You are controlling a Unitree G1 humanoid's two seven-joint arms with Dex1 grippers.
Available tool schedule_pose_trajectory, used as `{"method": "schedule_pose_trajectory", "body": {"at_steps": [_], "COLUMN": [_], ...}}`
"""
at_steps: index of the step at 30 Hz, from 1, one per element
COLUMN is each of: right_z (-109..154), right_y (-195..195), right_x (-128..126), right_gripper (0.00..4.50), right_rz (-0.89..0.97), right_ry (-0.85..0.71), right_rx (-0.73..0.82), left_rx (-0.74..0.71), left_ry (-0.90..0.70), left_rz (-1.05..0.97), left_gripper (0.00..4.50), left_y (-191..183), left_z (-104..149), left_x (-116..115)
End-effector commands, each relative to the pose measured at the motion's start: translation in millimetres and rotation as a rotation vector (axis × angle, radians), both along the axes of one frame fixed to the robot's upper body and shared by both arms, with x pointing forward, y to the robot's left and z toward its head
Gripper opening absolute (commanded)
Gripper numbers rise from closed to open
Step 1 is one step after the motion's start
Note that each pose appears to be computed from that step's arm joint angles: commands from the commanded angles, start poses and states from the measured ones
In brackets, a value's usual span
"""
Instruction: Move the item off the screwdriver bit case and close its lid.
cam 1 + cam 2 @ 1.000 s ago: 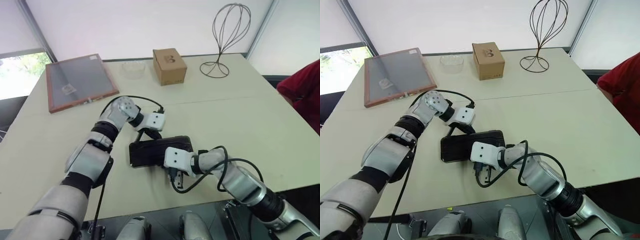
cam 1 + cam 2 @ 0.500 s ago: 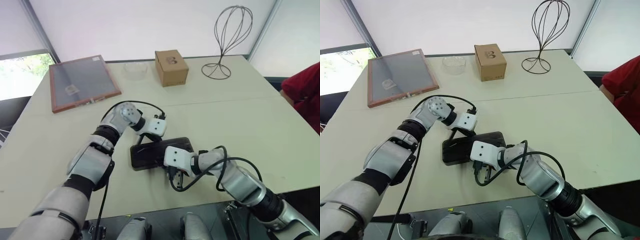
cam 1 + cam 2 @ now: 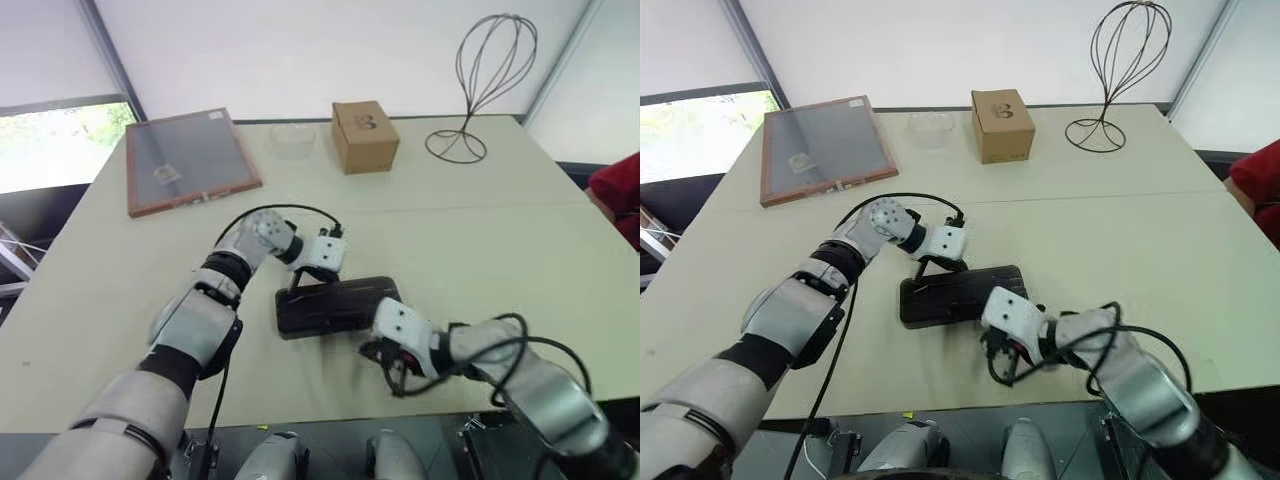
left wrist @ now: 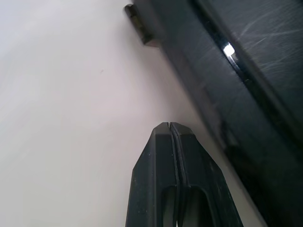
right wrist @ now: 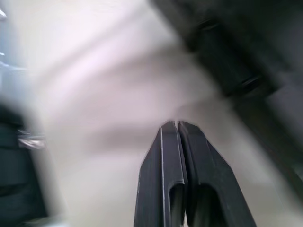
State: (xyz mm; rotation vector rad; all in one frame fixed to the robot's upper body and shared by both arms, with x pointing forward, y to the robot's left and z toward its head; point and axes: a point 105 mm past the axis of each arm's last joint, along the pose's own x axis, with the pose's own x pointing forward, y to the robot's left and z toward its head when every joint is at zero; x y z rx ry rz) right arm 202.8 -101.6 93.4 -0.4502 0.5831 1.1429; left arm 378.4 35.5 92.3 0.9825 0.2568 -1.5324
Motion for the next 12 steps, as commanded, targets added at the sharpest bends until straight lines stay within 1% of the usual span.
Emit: {"method": "schedule_pose_trajectory", "body": {"at_steps": [1, 3, 5, 7, 10, 12], "right_z": [29.2, 42.6, 69.6, 92.5, 116.0, 120.4], "right_y": [-1.1, -5.9, -23.5, -47.6, -83.7, -102.4], "right_x": [-20.7, -24.0, -6.5, 17.0, 52.8, 73.6], "right_gripper": [0.06, 0.06, 0.06, 0.06, 0.06, 0.06], "right_rz": [0.038, 0.024, -0.084, -0.228, -0.455, -0.594], "right_ry": [-0.01, -0.018, -0.093, -0.194, -0.354, -0.444], "right_rx": [0.104, 0.159, 0.257, 0.323, 0.386, 0.403], "left_rx": [-0.159, -0.256, -0.404, -0.529, -0.656, -0.701], "left_ry": [0.069, 0.098, 0.132, 0.147, 0.149, 0.145], "left_rz": [0.16, 0.215, 0.296, 0.365, 0.469, 0.525], "left_gripper": [0.0, 0.0, 0.0, 0.0, 0.0, 0.0], "left_y": [19.0, 28.8, 47.3, 65.8, 97.7, 117.0], "left_z": [25.6, 44.1, 70.6, 89.1, 98.7, 95.6], "left_x": [16.4, 22.5, 30.7, 36.0, 38.6, 34.2]}}
